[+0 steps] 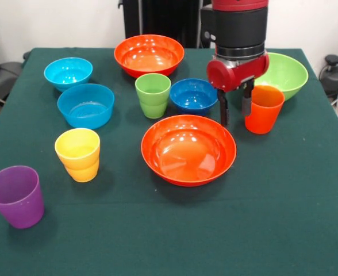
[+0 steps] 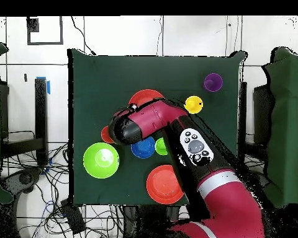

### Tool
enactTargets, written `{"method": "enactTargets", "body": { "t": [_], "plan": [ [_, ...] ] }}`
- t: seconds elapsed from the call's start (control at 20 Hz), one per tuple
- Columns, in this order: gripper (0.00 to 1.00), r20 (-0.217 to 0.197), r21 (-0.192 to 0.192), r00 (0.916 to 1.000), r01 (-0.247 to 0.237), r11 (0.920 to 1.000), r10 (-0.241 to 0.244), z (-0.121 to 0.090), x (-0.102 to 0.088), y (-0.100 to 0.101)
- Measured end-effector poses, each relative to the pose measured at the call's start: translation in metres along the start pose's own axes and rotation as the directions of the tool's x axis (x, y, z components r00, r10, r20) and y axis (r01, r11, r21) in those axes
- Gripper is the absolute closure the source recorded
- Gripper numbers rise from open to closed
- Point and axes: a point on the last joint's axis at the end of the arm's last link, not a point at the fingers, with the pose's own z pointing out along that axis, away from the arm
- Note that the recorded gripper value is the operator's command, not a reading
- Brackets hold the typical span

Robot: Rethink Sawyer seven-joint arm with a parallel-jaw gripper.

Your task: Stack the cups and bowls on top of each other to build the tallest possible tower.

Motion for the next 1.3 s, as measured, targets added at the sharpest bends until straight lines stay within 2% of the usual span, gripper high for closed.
{"method": "enactTargets", "body": {
  "t": [0.3, 0.6, 0.85, 1.3],
  "plan": [
    [0.00, 0.011, -0.018, 0.9998, -0.016, 0.9997, 0.017, -0.008, -0.008, 0.006],
    [0.00, 0.004, -0.045, 0.9993, -0.036, 0.9983, 0.036, -0.019, -0.016, 0.014],
    [0.00, 0.001, -0.056, 0.9996, -0.027, 0.9981, 0.028, -0.025, -0.019, 0.020],
    [0.00, -0.052, -0.081, 0.9986, -0.018, 0.9966, 0.014, -0.025, -0.015, 0.029]
  ]
}}
